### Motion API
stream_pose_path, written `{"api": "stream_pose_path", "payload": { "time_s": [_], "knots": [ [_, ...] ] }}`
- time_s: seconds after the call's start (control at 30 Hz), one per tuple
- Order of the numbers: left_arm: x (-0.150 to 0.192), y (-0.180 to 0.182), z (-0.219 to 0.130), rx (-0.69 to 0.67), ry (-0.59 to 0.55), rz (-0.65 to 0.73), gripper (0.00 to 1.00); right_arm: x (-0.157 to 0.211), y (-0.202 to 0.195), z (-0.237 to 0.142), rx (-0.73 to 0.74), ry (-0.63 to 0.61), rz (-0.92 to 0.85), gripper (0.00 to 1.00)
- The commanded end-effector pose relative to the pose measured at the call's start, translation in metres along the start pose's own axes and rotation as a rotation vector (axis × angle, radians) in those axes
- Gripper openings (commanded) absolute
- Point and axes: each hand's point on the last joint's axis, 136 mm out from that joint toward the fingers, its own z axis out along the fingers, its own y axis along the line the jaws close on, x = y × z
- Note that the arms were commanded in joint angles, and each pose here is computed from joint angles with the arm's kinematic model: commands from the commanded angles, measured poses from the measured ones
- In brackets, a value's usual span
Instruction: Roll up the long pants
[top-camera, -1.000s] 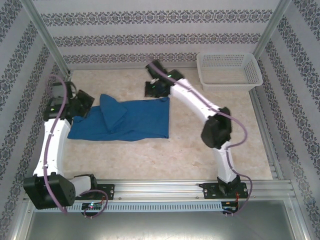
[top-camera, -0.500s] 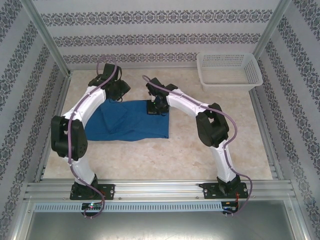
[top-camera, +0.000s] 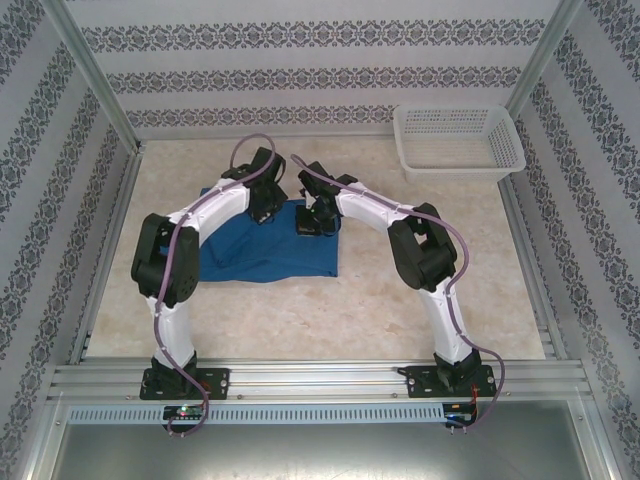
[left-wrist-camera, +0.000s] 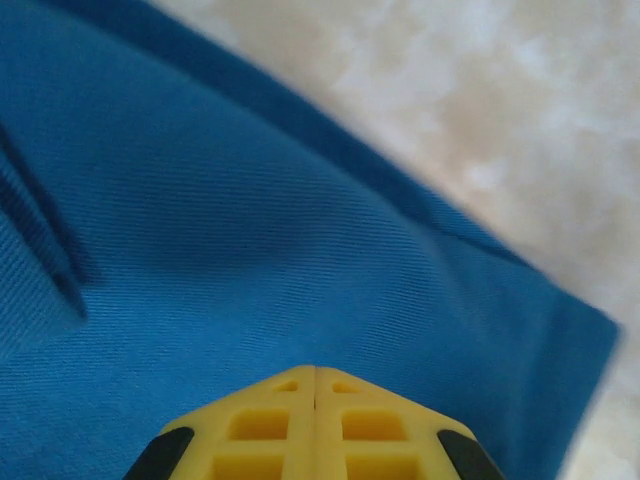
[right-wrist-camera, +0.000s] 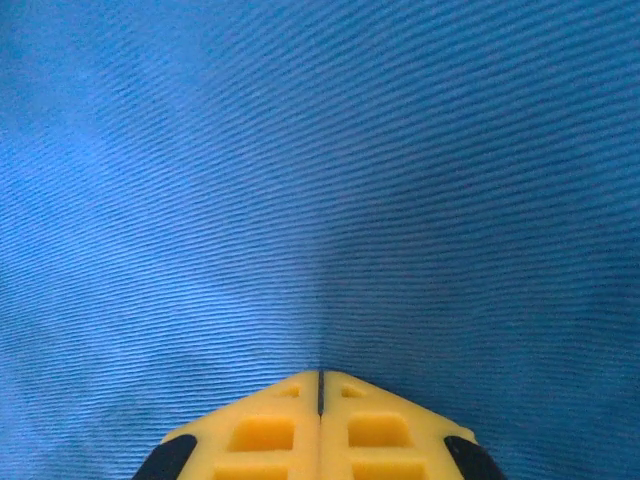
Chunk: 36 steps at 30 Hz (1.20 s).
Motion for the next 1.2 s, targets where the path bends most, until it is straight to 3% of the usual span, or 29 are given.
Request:
{"api": "stream_pose_path", "payload": {
  "time_s": [0.0, 0.27, 0.57, 0.77, 0.97, 1.17],
  "knots": [
    [-0.004, 0.028, 0.014, -0.110, -0.037, -0.048, 0.00, 0.006, -0.010, 0.010, 0.007, 0.037, 0.016, 0.00],
    [-0.005, 0.071, 0.010, -0.281, -0.065, 0.003, 0.00, 0.025, -0.051, 0.016, 0.125, 0.172, 0.009, 0.00],
    [-0.019, 0.155, -0.009, -0.509, -0.116, 0.044, 0.00, 0.026, -0.074, 0.003, 0.159, 0.185, 0.021, 0.00],
    [-0.046, 0.219, -0.056, -0.667, -0.182, 0.006, 0.00, 0.028, -0.080, 0.000, 0.170, 0.185, 0.019, 0.00],
    [-0.068, 0.271, -0.138, -0.691, -0.304, -0.134, 0.00, 0.029, -0.083, 0.001, 0.174, 0.193, 0.016, 0.00],
    [-0.051, 0.242, -0.168, -0.490, -0.336, -0.177, 0.00, 0.025, -0.075, -0.009, 0.162, 0.181, -0.006, 0.00]
  ]
}}
